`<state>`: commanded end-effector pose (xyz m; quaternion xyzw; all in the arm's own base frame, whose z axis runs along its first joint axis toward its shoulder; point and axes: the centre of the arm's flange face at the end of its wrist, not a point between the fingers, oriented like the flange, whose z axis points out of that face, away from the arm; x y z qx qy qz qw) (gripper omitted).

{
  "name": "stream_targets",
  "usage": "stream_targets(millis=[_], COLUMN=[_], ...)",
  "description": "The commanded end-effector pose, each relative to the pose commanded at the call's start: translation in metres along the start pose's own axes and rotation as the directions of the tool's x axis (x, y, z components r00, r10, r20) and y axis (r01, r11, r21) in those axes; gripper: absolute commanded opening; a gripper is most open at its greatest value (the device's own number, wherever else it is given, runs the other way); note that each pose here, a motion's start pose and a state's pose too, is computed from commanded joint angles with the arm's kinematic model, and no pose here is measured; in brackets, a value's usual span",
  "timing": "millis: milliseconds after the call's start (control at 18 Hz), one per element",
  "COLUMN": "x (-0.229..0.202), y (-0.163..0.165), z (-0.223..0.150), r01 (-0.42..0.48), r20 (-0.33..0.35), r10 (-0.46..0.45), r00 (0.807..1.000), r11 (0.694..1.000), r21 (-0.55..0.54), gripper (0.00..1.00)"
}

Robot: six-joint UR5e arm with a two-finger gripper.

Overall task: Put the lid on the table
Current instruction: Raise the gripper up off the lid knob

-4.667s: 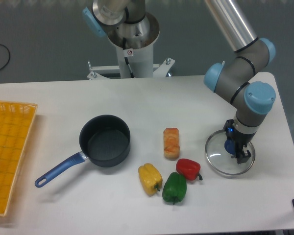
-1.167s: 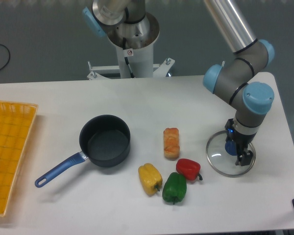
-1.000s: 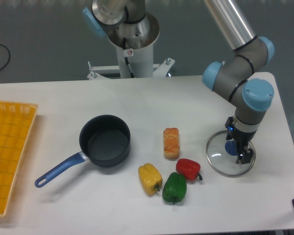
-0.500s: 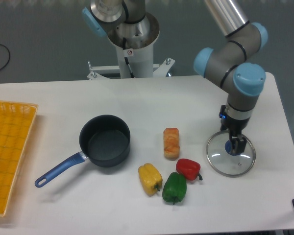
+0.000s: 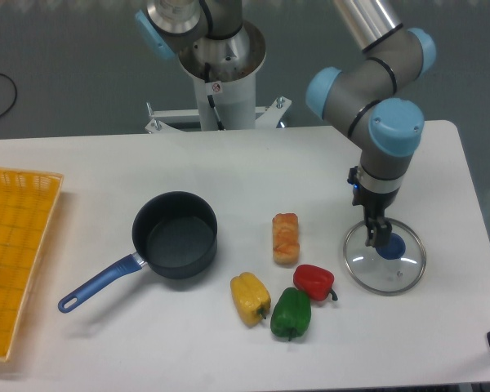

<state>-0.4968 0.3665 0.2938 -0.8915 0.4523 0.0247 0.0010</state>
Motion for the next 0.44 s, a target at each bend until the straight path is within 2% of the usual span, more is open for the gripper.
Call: stream_targets(millis=[111, 444], x=[0.0052, 0.0066], y=[-0.0030, -0.0039], z=[-0.0123, -0.0165], r01=[0.000, 0.002], r20=[-0.003, -0.005], r10=[0.000, -0.002], r00=[1.000, 1.000], r11=[1.000, 1.000], r21=[0.002, 0.003], gripper=[1.00, 1.00])
